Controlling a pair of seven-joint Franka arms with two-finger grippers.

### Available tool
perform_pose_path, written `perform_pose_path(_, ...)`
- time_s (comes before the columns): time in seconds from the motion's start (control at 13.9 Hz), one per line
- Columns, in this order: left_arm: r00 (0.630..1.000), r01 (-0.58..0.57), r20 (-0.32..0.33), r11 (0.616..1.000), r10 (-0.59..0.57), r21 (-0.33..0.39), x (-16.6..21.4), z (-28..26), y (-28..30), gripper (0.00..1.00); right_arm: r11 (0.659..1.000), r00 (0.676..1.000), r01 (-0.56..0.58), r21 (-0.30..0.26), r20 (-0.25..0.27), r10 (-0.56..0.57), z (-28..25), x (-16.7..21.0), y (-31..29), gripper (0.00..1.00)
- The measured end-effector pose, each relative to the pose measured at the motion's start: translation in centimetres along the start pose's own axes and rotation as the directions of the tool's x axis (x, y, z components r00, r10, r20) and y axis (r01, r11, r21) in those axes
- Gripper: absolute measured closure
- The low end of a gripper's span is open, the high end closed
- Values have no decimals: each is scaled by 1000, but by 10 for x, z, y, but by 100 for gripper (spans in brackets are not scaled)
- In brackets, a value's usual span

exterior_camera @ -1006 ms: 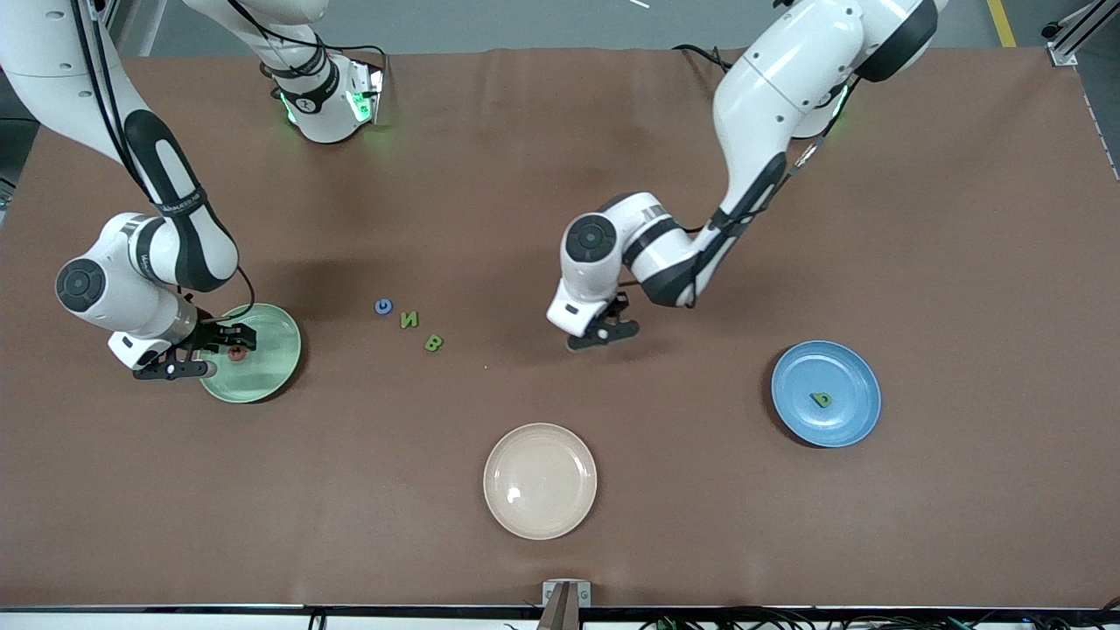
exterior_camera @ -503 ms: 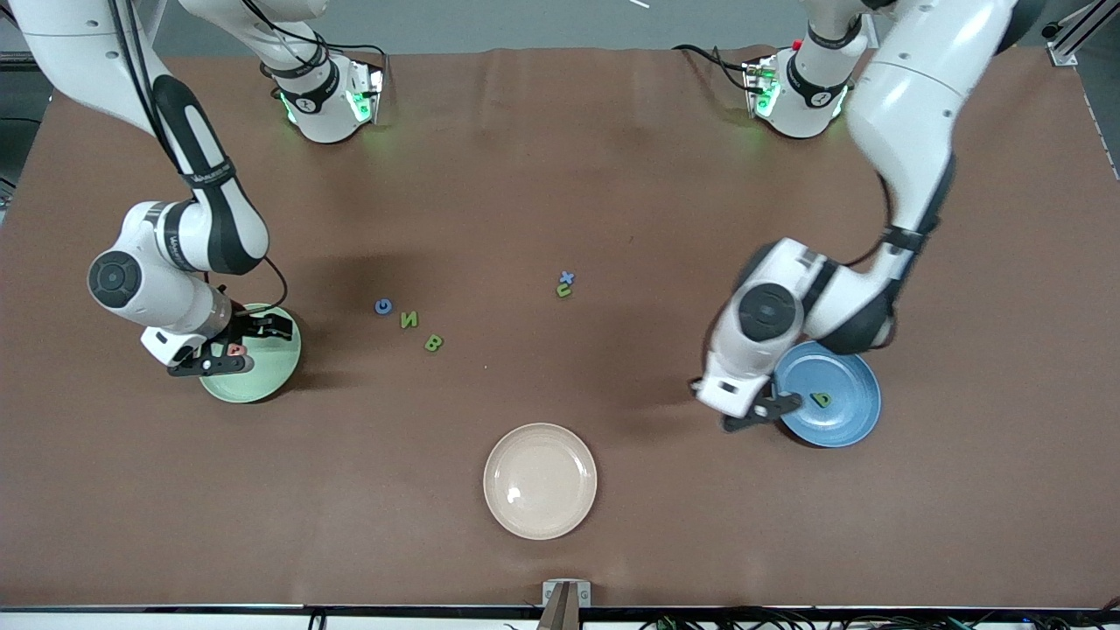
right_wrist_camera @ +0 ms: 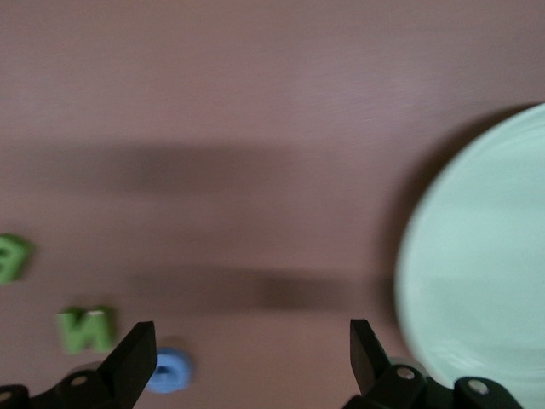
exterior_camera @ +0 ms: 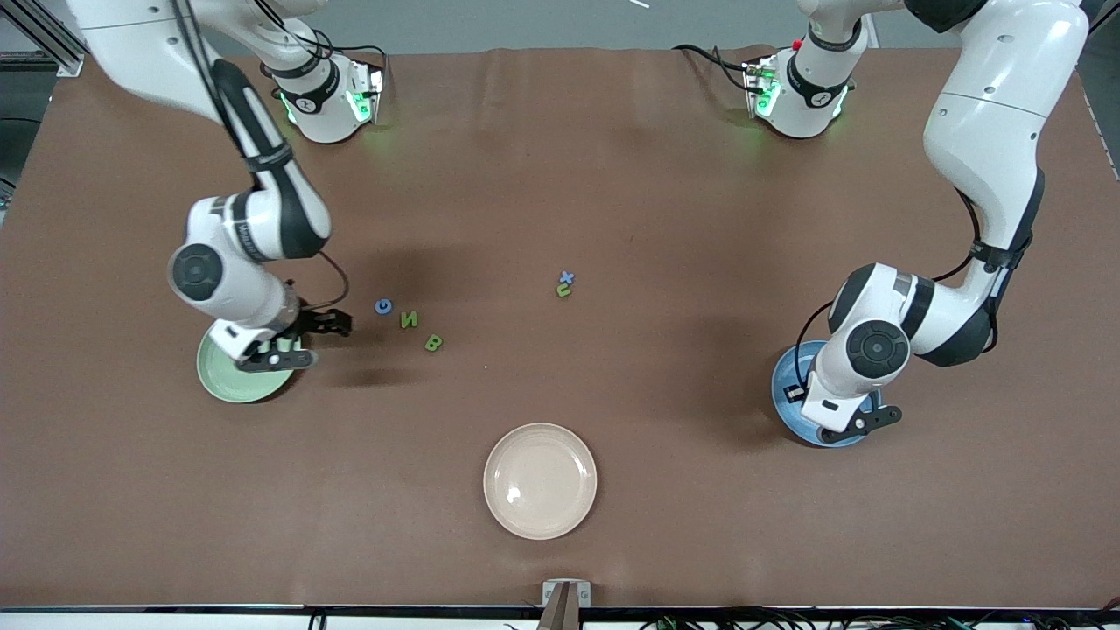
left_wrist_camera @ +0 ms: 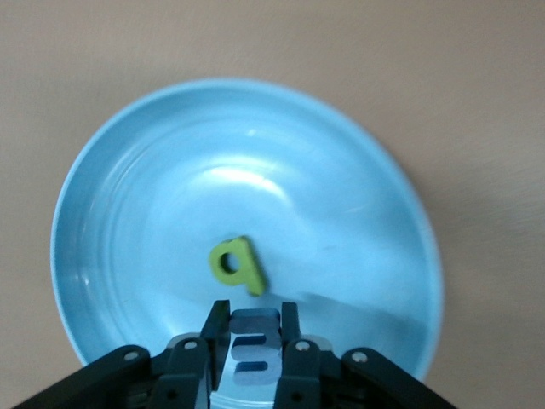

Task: Sort upper and lower case letters into plates
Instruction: 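Reach the right gripper to the blue G while the left gripper returns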

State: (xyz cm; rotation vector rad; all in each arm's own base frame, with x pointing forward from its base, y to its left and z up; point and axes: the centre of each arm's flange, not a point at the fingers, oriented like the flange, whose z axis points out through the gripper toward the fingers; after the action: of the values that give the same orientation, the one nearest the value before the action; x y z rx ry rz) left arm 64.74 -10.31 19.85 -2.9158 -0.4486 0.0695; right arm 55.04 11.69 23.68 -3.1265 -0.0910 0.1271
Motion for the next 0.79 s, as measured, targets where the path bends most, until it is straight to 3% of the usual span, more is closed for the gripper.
perform_pose_path(0.29, 1000, -14, 7, 1000, 14, -9, -11, -10, 11, 28, 999, 999, -47, -8, -6, 47, 7, -24, -89, 0)
perform_pose_path(0.5, 999, -35, 5, 998, 35, -46, -53, -59, 69, 1, 998, 998, -61, -12, -13, 61, 29, -44, -94, 0)
perform_pose_path(0.79, 999, -34, 21, 994, 37, -107, -149, -86, 163, 2, 997, 997, -74, -20, -6, 74, 47, -58, -79, 0)
